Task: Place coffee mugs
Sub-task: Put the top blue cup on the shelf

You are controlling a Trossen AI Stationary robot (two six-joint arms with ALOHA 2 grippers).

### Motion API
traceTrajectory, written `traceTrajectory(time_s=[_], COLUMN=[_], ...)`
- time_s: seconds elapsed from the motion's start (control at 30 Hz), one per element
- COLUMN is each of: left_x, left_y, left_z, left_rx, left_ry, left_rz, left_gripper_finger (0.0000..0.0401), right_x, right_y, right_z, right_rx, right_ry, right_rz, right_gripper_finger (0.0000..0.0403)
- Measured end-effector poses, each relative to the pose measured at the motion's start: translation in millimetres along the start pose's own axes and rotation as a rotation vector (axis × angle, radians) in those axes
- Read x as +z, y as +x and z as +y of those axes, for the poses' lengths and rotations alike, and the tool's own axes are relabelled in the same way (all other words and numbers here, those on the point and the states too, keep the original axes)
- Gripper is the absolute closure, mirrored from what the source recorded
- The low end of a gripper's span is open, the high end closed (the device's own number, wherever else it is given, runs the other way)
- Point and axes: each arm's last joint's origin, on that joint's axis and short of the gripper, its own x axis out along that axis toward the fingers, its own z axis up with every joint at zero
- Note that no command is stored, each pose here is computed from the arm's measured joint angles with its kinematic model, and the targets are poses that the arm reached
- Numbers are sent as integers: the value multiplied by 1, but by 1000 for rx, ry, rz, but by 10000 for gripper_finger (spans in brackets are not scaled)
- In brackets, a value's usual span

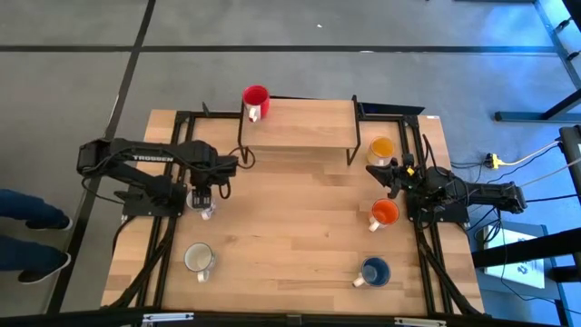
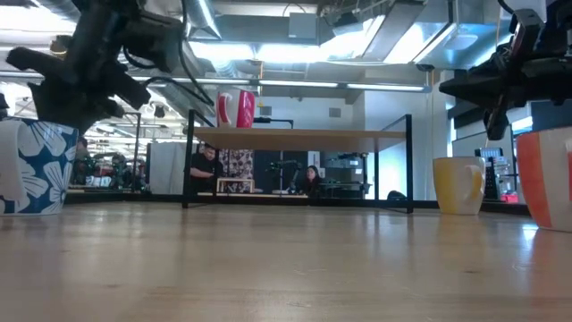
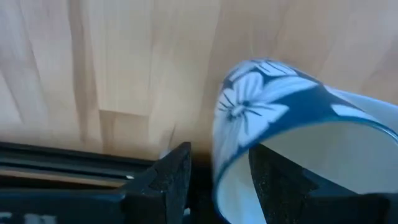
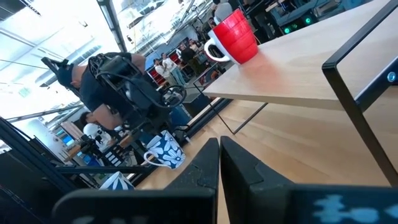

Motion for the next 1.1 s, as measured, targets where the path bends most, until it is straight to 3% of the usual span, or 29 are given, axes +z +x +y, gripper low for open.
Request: traceTrajectory(time_s=[0.17,0.43,0.53,0.67,0.9,1.1], left_x=[1,3,3,5,11,14], left_y=[1,1,1,-8,-65,-114], left_z=[0,0,0,0,-4,-12], left_rx=[0,-17,-15,-12,-31,-41], left_ry=[0,5,4,-22,-59,-23], left_rz=[-11,-29,-30,-49,-187,-377], left_gripper_finger=[270,385,383,385,385,385], right_x=[0,0,0,0,3,12], right_y=[0,0,0,0,0,-1], right_z=[0,0,0,0,-1,8], right_rx=[-3,-2,-2,-6,-41,33], right_ry=[0,7,98,98,176,184], right_rz=[-3,-2,-4,-7,-62,-84], right_gripper_finger=[398,398,398,398,394,325])
